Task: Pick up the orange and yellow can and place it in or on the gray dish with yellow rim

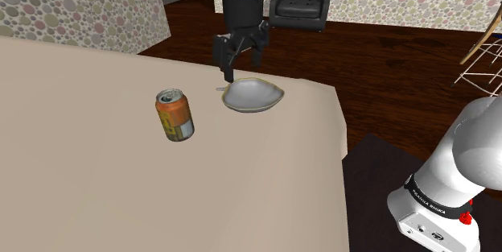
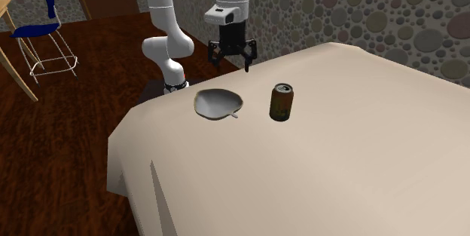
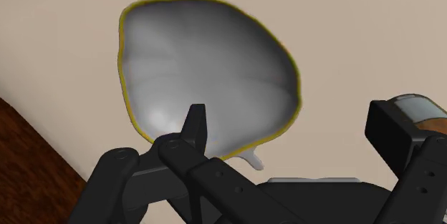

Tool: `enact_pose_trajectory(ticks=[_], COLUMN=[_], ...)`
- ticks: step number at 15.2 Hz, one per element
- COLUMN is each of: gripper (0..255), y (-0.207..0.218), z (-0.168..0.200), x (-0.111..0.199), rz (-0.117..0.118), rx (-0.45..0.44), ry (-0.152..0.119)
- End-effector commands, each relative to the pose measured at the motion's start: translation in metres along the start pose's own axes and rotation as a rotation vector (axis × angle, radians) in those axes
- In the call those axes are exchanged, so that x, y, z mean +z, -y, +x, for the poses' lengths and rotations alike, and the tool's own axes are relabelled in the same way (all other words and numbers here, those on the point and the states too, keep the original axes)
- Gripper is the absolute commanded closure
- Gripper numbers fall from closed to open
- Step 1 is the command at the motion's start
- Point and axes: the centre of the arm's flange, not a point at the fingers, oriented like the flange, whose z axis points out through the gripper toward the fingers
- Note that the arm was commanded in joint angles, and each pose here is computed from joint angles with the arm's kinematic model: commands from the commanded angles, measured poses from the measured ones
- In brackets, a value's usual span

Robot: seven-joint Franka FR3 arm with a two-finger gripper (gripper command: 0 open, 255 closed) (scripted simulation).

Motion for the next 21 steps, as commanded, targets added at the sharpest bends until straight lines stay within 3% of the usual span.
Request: enact_pose_trajectory(ticks=[1,11,21], gripper=[0,0,0], y=[0.023,0.137,0.141], z=[0.012,0.072,0.072], x=[0.001,0.011,0.052], rz=[0.007,0.035,0.035], rx=[0.002,-0.004,-0.004], ry=[0.003,0.017,0.017])
